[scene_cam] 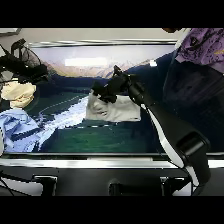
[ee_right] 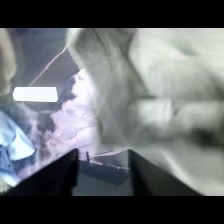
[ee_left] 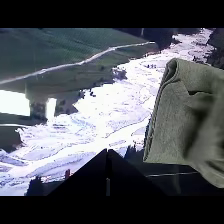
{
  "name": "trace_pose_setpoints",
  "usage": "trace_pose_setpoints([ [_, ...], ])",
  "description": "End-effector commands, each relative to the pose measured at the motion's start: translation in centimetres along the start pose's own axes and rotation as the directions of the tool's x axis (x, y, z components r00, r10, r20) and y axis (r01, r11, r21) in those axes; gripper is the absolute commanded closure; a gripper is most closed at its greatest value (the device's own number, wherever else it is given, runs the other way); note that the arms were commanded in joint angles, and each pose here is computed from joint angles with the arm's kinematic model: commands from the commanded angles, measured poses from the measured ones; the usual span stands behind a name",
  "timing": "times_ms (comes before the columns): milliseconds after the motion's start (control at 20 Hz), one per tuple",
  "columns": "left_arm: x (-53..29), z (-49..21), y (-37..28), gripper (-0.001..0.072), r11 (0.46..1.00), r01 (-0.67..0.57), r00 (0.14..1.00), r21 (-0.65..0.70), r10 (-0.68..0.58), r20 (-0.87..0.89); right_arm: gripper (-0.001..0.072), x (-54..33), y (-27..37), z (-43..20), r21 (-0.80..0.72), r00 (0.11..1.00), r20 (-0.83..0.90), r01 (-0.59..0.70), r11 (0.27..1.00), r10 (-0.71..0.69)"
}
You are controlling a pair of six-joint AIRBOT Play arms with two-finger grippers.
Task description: Fold the clothes and pants, and hang the long-sleeved shirts on hangers.
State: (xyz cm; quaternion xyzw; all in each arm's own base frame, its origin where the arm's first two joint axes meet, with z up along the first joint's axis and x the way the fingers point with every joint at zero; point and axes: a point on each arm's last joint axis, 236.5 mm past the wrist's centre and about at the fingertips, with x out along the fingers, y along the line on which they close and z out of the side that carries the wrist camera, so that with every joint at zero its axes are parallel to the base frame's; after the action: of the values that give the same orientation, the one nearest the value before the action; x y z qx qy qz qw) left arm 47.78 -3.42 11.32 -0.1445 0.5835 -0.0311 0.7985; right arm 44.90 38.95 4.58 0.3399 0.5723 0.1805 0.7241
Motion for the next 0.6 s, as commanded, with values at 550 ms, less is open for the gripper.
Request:
trace_pose_setpoints([
  [550, 0.0, 0.4, 0.0, 0.069, 0.999, 0.003, 1.0, -0.035, -0.002, 0.015, 0.0219, -26.7, -18.0, 13.1, -0.028, 0.986, 0.134, 0.102, 0.994, -0.098],
])
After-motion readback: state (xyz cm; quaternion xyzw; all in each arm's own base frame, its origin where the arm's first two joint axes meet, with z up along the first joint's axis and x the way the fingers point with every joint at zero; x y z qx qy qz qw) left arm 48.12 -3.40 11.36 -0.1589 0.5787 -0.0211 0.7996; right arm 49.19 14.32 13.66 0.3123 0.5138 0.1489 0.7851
